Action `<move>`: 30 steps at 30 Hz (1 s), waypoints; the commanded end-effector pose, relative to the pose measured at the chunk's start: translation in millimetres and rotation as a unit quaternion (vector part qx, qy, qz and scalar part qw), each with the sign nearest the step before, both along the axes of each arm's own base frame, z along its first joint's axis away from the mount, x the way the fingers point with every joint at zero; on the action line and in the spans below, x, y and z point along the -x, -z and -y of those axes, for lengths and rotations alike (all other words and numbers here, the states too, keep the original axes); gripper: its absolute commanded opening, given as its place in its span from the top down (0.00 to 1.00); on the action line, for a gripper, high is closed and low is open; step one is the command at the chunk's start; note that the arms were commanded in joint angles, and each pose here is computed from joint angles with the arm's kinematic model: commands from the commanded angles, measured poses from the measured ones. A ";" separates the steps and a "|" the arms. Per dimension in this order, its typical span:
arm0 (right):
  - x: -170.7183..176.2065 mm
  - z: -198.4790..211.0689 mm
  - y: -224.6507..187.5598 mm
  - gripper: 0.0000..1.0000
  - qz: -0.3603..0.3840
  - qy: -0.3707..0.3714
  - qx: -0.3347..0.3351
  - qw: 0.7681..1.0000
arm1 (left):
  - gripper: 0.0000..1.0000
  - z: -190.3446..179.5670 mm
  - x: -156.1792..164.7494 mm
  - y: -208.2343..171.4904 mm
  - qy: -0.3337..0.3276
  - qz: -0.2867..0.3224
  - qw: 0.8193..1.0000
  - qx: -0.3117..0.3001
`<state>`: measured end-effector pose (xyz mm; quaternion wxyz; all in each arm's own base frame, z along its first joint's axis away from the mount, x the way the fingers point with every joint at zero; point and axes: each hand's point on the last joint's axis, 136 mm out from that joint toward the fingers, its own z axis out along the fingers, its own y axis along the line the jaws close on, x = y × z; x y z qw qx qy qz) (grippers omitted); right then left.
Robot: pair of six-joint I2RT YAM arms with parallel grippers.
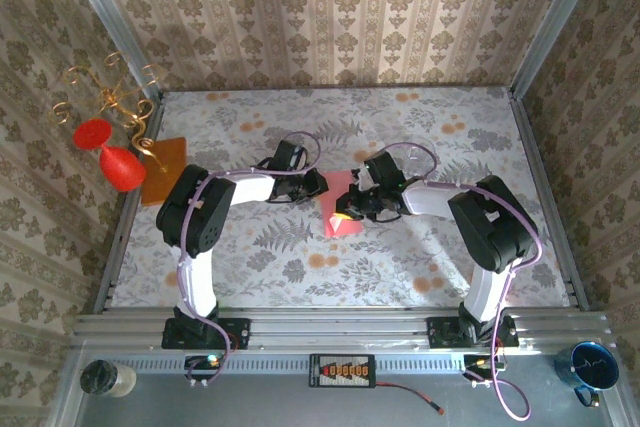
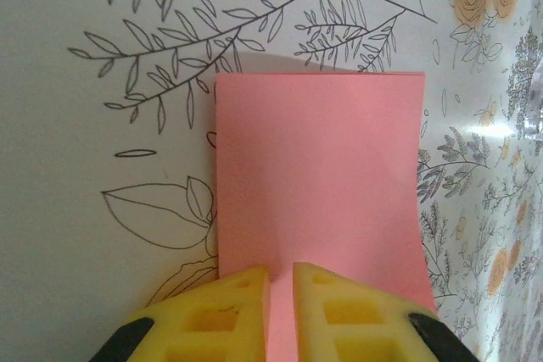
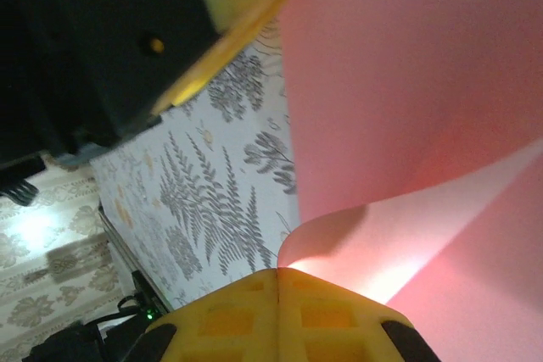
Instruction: Fold a paper plane with a square sheet of paper (pick it up from the middle)
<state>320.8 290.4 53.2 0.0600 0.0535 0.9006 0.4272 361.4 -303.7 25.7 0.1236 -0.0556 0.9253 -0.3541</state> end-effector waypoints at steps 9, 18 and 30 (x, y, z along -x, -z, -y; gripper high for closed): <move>-27.1 -12.3 10.7 0.95 0.005 0.026 0.001 1.000 | 0.85 -4.8 12.4 21.6 0.010 -0.028 0.999 -0.028; -23.1 -6.9 28.4 0.95 -0.015 0.029 0.025 0.999 | 0.85 -6.3 13.3 22.6 0.011 -0.035 0.999 -0.034; -19.8 -14.0 28.2 0.95 -0.015 0.010 0.001 1.000 | 0.85 -6.0 14.1 22.5 0.012 -0.037 0.999 -0.034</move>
